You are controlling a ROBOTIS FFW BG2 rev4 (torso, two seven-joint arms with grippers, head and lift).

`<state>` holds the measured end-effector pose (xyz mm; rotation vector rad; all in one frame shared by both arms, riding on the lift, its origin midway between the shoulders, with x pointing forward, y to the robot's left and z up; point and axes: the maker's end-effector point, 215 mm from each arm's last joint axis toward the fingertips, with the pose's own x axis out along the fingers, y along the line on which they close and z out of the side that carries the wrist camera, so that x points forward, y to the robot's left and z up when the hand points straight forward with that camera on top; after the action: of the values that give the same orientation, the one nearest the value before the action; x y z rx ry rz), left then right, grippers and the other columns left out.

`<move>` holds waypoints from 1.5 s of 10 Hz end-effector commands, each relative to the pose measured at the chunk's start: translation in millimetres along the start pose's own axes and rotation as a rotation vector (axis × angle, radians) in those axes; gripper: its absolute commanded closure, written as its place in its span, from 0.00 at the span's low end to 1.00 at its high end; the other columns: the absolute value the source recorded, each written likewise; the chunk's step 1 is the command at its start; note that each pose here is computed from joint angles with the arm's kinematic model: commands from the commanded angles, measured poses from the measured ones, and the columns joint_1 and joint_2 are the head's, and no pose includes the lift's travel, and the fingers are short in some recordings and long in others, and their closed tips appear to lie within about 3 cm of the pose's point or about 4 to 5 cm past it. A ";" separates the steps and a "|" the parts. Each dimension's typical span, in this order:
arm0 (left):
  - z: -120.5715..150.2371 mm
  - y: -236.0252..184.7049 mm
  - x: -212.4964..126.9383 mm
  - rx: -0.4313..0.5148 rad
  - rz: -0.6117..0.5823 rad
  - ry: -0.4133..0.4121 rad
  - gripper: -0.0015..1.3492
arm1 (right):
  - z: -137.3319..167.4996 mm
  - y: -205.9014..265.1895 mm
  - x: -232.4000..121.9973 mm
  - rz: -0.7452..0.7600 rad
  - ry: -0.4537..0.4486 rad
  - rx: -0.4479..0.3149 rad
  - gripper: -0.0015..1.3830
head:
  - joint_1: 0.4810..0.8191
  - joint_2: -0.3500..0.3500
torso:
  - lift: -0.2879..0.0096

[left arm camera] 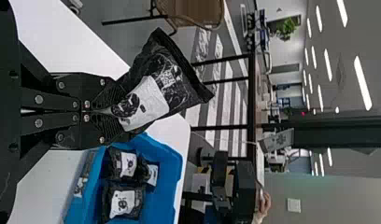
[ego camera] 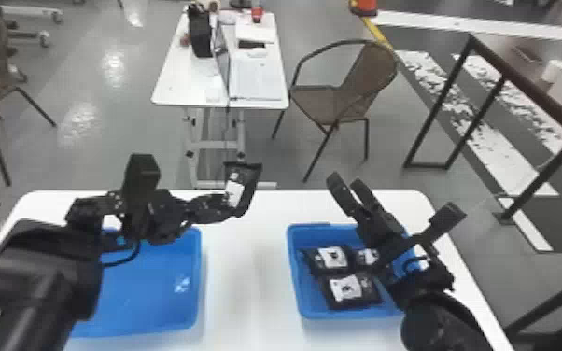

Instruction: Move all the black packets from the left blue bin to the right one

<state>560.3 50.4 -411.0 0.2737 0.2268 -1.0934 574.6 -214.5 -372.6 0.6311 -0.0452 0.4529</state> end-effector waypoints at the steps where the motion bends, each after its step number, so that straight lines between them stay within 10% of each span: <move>1: 12.9 -8.0 29.8 0.029 -0.073 -0.002 0.90 | -11.5 13.9 15.0 0.032 0.029 -0.002 0.10 | 0.63 0.28 | 0.97; 8: 38.6 -36.2 76.8 0.049 -0.171 -0.025 0.90 | -47.8 54.2 51.0 0.120 0.142 -0.028 0.11 | 0.63 0.26 | 0.97; 9: 39.1 -36.9 77.4 0.049 -0.172 -0.027 0.90 | -52.3 54.5 54.0 0.117 0.145 -0.013 0.19 | 0.63 0.26 | 0.97; 10: 38.4 -36.4 77.5 0.045 -0.169 -0.026 0.90 | -54.3 55.1 54.8 0.117 0.150 -0.017 0.63 | 0.63 0.27 | 0.97; 11: 38.0 -35.2 77.0 0.042 -0.164 -0.028 0.90 | -56.3 54.2 53.0 0.115 0.151 -0.009 0.86 | 0.63 0.28 | 0.97; 13: 35.6 -33.2 75.5 0.030 -0.149 -0.034 0.86 | -60.3 50.9 47.7 0.104 0.146 0.017 0.87 | 0.63 0.28 | 0.97; 15: 26.8 -20.7 66.3 -0.010 -0.095 -0.048 0.52 | -59.0 47.3 42.1 0.091 0.117 0.059 0.87 | 0.63 0.29 | 0.97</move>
<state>571.3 -26.1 -408.6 0.2421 0.2043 -1.2023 587.9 -128.1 -386.1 0.6483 0.0556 0.5859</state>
